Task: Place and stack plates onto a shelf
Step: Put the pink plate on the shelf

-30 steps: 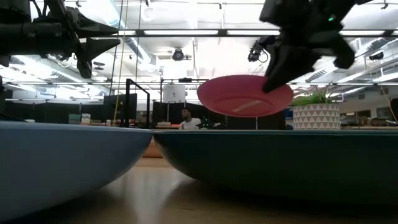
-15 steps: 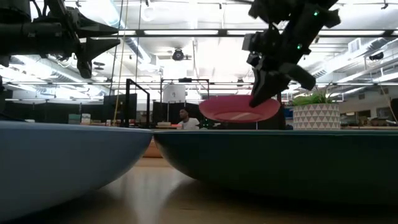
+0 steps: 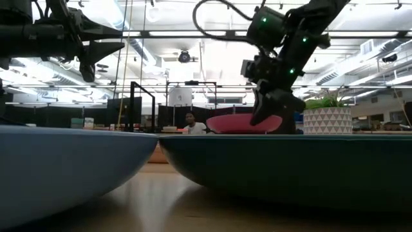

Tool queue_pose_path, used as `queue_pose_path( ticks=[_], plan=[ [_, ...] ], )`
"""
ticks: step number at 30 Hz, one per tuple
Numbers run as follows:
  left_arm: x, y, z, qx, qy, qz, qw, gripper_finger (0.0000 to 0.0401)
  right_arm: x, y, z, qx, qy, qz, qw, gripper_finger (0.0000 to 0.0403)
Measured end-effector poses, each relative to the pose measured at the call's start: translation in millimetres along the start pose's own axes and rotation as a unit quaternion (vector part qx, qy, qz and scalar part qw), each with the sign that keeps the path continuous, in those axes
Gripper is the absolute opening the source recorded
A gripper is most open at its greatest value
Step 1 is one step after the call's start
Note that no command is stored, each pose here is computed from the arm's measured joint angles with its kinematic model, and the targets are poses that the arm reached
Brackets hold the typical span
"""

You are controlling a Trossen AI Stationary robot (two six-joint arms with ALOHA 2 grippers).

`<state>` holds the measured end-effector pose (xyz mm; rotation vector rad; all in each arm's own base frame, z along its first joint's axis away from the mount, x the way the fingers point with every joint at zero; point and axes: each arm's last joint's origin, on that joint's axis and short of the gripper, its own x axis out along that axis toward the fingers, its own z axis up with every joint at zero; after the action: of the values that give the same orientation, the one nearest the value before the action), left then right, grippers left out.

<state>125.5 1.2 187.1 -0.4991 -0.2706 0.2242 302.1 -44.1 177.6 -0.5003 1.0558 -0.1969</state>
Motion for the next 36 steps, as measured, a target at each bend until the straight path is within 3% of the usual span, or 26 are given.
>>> queue_pose_path(
  ticks=[14,36],
  plan=[
    [0,0,0,0.0,0.0,0.0,1.0,0.0123,24,-29,-15,0.04,0.017,-0.02,0.999,0.0031],
    [0,0,0,0.0,0.001,0.0,1.0,0.0123,25,-30,-14,0.04,0.005,-0.011,0.999,0.0036]
  ],
)
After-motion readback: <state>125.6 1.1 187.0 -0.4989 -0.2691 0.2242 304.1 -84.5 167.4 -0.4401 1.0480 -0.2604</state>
